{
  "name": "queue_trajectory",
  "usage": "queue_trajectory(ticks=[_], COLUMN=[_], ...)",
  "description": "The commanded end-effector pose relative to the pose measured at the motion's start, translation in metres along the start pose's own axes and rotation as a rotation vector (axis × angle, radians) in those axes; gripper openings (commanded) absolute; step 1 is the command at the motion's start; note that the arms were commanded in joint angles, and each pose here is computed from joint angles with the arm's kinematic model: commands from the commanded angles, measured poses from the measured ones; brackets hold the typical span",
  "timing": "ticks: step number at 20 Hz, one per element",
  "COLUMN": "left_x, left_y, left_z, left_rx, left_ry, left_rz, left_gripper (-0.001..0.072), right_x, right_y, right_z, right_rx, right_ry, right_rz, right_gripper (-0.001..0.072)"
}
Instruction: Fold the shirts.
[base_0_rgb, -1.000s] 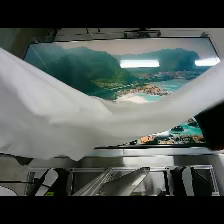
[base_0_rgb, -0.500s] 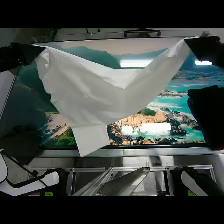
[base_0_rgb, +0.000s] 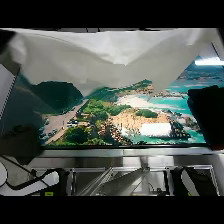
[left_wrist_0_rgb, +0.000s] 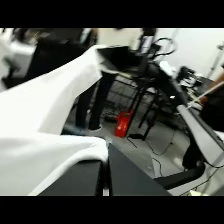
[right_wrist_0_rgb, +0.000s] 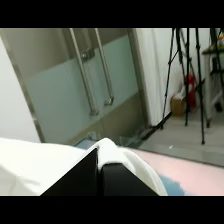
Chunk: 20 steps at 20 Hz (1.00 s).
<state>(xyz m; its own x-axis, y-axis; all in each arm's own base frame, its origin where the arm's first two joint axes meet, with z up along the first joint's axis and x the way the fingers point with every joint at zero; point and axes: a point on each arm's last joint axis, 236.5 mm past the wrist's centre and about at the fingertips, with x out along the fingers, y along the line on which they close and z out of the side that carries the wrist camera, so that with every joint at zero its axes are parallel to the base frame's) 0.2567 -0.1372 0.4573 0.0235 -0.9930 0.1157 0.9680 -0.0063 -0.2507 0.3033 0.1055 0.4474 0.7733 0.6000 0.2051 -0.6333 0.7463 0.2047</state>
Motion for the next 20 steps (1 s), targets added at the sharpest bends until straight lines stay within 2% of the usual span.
queue_trajectory(ticks=[1, 4, 6, 8, 10, 12, 16, 20], left_x=[0.017, 0.017, -0.005, -0.032, -0.045, -0.046, -0.049, -0.108], left_y=[-0.096, -0.108, -0.066, -0.006, 0.053, 0.110, 0.219, 0.317], left_z=[0.022, 0.041, 0.043, 0.029, -0.007, -0.055, -0.208, -0.348], left_rx=[0.222, 0.288, 0.233, 0.122, -0.029, -0.196, -0.579, -0.852], left_ry=[0.008, -0.033, -0.021, 0.034, 0.133, 0.234, 0.449, 0.510], left_rz=[-0.075, 0.081, 0.310, 0.509, 0.559, 0.547, 0.520, 0.713], left_gripper=[0.0023, 0.0025, 0.0026, 0.0027, 0.0027, 0.0027, 0.0022, 0.0022], right_x=[-0.047, -0.066, -0.058, -0.038, -0.016, 0.006, 0.036, 0.037], right_y=[0.048, 0.053, 0.034, 0.003, -0.034, -0.077, -0.154, -0.236], right_z=[0.048, 0.061, 0.044, 0.006, -0.041, -0.099, -0.249, -0.396], right_rx=[-0.206, -0.282, -0.233, -0.104, 0.036, 0.189, 0.527, 0.816], right_ry=[-0.139, -0.179, -0.108, 0.033, 0.162, 0.276, 0.513, 0.648], right_rz=[-0.085, -0.177, -0.186, -0.133, -0.080, -0.071, -0.102, -0.249], right_gripper=[0.0016, 0.0016, 0.0016, 0.0016, 0.0016, 0.0016, 0.0016, 0.0015])
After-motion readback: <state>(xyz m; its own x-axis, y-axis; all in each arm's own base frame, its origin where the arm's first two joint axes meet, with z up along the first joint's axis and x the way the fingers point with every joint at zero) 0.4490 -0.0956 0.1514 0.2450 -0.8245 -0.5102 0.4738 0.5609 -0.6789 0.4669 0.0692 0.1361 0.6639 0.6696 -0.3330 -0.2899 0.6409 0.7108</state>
